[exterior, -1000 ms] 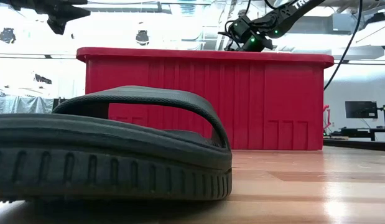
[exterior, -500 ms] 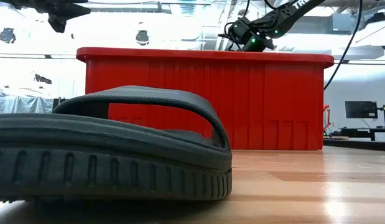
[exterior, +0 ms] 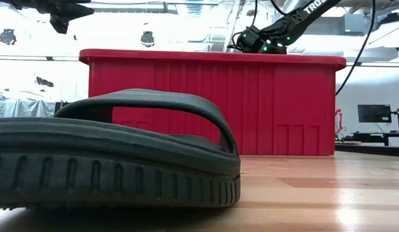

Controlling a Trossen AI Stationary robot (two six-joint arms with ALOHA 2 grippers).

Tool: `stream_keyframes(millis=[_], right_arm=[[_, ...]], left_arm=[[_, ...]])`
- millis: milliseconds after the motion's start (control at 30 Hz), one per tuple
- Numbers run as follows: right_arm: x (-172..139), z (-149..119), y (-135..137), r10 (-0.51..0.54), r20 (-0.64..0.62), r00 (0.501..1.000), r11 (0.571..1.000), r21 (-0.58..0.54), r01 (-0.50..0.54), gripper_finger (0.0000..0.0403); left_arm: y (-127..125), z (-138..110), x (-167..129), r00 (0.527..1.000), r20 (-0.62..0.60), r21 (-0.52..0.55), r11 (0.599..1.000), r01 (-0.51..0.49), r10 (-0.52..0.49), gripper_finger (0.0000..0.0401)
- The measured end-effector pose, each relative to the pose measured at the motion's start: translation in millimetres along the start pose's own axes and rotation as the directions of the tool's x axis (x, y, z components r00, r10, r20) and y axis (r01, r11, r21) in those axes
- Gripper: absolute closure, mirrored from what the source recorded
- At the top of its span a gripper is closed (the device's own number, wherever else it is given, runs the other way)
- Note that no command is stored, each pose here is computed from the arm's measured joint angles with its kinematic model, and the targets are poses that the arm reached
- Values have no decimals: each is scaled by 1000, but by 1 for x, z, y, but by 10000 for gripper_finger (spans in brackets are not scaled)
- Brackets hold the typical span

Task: Pick and place slides into bin
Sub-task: Put the black slide into the red container

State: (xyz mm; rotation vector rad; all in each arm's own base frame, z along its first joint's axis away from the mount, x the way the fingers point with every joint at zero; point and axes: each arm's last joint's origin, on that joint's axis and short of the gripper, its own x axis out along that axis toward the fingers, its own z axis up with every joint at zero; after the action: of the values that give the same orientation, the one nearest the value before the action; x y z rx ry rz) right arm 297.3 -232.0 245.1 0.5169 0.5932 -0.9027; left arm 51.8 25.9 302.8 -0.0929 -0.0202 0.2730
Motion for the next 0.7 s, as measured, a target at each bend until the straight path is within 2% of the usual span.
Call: stream_keyframes(millis=[300, 700], right_arm=[[2, -5, 0, -1, -10, 1000, 1000, 22, 1, 402], [5, -13, -1, 0, -25, 1000, 1000, -8, -1, 402]], left_arm=[[0, 0, 0, 1000, 0, 1, 1000, 0, 0, 244], [0, 0, 0, 1000, 0, 1, 1000, 0, 0, 244]])
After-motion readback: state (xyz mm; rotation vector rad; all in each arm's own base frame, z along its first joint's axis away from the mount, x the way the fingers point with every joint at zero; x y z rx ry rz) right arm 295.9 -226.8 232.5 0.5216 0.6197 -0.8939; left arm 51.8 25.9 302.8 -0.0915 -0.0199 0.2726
